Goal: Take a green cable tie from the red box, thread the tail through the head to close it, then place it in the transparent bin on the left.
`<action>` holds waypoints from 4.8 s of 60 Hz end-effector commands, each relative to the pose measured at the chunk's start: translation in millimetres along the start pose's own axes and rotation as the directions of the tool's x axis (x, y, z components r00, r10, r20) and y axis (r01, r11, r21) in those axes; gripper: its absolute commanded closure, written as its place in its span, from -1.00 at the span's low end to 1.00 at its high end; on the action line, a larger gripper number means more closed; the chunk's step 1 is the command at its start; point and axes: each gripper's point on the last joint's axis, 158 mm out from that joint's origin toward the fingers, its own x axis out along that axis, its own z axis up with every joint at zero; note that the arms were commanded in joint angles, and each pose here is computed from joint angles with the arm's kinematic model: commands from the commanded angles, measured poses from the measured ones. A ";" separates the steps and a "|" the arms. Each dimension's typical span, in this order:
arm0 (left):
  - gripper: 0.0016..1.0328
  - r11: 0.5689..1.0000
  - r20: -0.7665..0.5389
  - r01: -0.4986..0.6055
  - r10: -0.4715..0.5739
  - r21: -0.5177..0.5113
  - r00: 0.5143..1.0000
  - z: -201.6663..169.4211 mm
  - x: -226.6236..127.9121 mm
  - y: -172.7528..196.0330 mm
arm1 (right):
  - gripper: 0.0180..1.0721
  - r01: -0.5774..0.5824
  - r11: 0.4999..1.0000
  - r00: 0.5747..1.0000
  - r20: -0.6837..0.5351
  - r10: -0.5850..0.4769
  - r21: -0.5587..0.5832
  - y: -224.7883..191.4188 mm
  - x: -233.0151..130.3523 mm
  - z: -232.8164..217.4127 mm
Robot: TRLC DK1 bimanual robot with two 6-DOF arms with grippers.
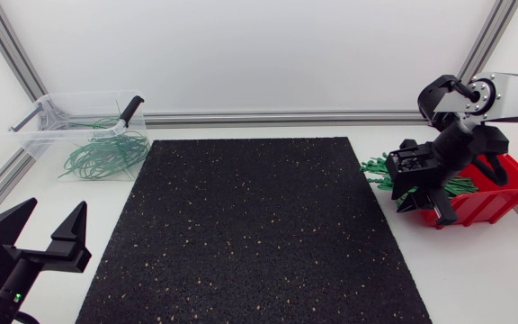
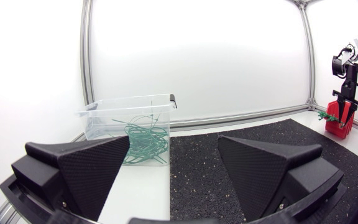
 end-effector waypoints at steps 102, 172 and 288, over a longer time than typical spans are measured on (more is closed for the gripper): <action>-0.92 1.000 -0.060 0.017 -0.018 -0.024 0.998 -24.3 1.6 -4.9 | 0.84 0.168 0.983 0.960 0.212 -0.182 0.080 -30.2 -121.9 48.5; -0.92 0.998 -0.056 0.052 -0.053 -0.022 0.997 -23.3 1.2 -13.8 | 0.86 0.328 0.791 0.741 0.379 -0.554 0.516 -24.5 -268.8 222.1; -0.89 0.994 -0.035 0.108 -0.109 -0.028 0.993 -13.0 -1.0 -26.4 | 0.86 -0.419 0.890 0.520 0.757 0.395 -0.177 67.0 -237.4 276.2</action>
